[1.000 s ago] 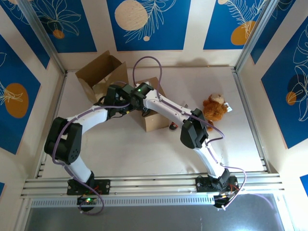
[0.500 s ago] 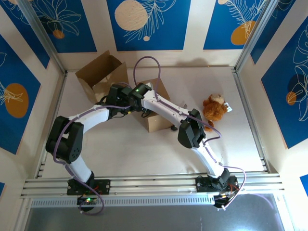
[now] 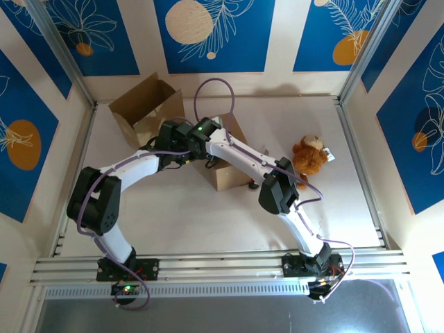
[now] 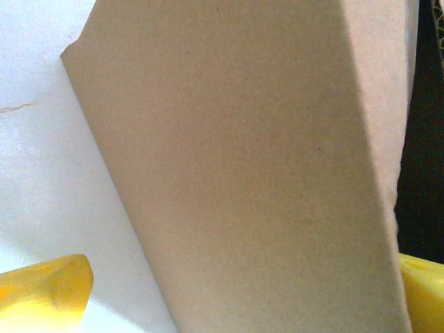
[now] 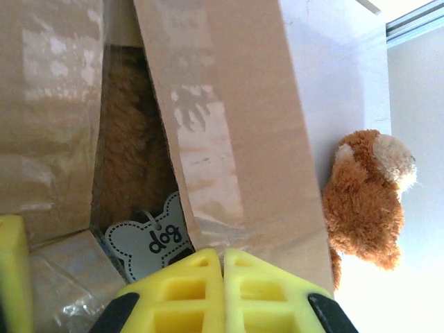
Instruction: Unpack the express box
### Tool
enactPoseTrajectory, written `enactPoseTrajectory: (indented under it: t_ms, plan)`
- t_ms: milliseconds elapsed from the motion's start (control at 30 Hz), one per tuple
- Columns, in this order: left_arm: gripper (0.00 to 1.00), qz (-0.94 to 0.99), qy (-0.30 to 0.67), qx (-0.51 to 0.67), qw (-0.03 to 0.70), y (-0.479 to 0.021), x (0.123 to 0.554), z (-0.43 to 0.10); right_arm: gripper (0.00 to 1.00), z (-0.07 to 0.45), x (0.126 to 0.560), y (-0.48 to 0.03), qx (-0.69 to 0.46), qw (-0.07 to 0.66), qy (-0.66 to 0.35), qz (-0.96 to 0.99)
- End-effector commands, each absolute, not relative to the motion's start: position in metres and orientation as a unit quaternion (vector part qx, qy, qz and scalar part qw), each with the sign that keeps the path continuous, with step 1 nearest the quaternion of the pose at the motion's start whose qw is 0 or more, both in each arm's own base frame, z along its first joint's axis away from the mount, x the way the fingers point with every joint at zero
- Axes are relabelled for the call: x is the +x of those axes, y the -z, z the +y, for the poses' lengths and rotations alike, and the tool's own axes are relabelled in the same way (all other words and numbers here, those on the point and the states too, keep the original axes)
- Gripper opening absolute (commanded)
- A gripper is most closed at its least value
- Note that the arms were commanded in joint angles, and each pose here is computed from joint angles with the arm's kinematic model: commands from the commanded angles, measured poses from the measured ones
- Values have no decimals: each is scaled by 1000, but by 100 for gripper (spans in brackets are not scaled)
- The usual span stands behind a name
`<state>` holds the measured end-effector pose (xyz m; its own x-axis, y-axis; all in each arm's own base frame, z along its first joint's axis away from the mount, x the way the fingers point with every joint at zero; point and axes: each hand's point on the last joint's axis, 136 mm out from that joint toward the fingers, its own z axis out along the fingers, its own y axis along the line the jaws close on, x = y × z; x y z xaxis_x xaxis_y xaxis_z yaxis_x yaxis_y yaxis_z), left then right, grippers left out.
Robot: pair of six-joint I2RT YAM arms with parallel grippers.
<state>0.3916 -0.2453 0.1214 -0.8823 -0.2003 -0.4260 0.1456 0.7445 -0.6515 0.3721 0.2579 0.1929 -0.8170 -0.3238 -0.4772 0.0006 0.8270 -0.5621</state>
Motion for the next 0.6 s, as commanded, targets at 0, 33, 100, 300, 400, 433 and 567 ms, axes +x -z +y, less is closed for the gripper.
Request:
enactPoseTrajectory:
  t_ms: [0, 33, 100, 300, 400, 433, 567]
  plan:
    - [100, 972, 214, -34, 90, -24, 326, -193, 0, 166, 369, -270, -59, 299, 393, 867]
    - [100, 973, 211, -34, 89, -24, 325, -192, 0, 163, 368, -272, -54, 299, 390, 869]
    - [100, 973, 209, -32, 90, -23, 325, -191, 0, 157, 367, -275, -46, 298, 388, 871]
    - [100, 975, 205, -32, 85, -20, 323, -189, 0, 134, 364, -277, -23, 286, 391, 874]
    - [100, 975, 205, -31, 85, -20, 322, -190, 0, 124, 362, -277, -15, 281, 391, 876]
    - [100, 974, 206, -32, 86, -21, 323, -190, 0, 124, 362, -275, -18, 278, 384, 880]
    - [100, 973, 212, -32, 88, -24, 325, -193, 0, 152, 363, -262, -59, 281, 317, 904]
